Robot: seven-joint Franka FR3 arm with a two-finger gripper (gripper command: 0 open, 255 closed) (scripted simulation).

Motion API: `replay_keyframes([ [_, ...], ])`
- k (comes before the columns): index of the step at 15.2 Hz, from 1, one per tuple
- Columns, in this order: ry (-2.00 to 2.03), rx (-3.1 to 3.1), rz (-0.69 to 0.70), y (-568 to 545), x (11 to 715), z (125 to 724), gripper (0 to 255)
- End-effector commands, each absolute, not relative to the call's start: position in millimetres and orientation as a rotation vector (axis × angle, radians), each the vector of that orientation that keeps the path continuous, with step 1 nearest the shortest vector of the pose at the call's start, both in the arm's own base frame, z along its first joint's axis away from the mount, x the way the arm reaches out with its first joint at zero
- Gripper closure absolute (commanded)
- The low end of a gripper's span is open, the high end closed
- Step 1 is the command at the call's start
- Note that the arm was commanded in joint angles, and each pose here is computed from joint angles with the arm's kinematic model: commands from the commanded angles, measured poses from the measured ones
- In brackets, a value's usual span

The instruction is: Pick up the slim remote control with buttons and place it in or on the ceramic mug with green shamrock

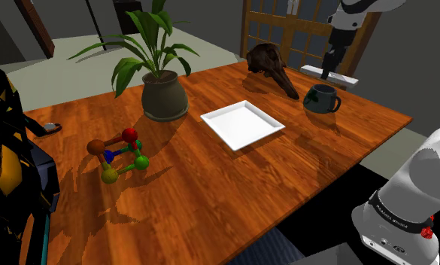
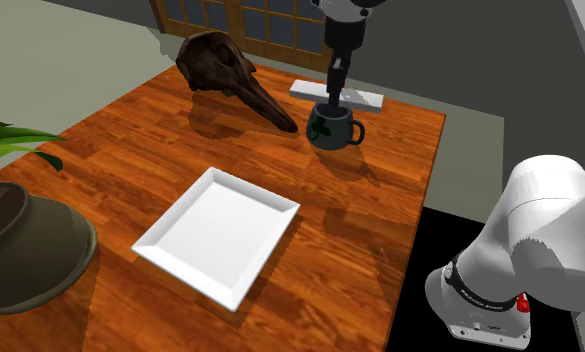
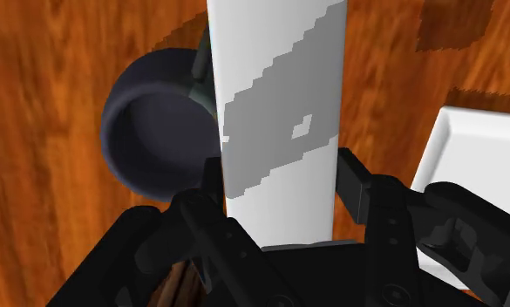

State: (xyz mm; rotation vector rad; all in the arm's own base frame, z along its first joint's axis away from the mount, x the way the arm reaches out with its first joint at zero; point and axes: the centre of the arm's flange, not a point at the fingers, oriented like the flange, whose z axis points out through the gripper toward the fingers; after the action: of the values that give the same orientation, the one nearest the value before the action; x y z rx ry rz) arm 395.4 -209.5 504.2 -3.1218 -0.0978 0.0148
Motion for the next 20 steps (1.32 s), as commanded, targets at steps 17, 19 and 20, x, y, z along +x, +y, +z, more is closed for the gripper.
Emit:
replay_keyframes([
  [17,-0.101,-3.122,0.015,-256,397,433,255],
  [19,-0.101,-3.122,0.015,-256,397,433,255],
  [20,-0.101,-3.122,0.015,-256,397,433,255],
])
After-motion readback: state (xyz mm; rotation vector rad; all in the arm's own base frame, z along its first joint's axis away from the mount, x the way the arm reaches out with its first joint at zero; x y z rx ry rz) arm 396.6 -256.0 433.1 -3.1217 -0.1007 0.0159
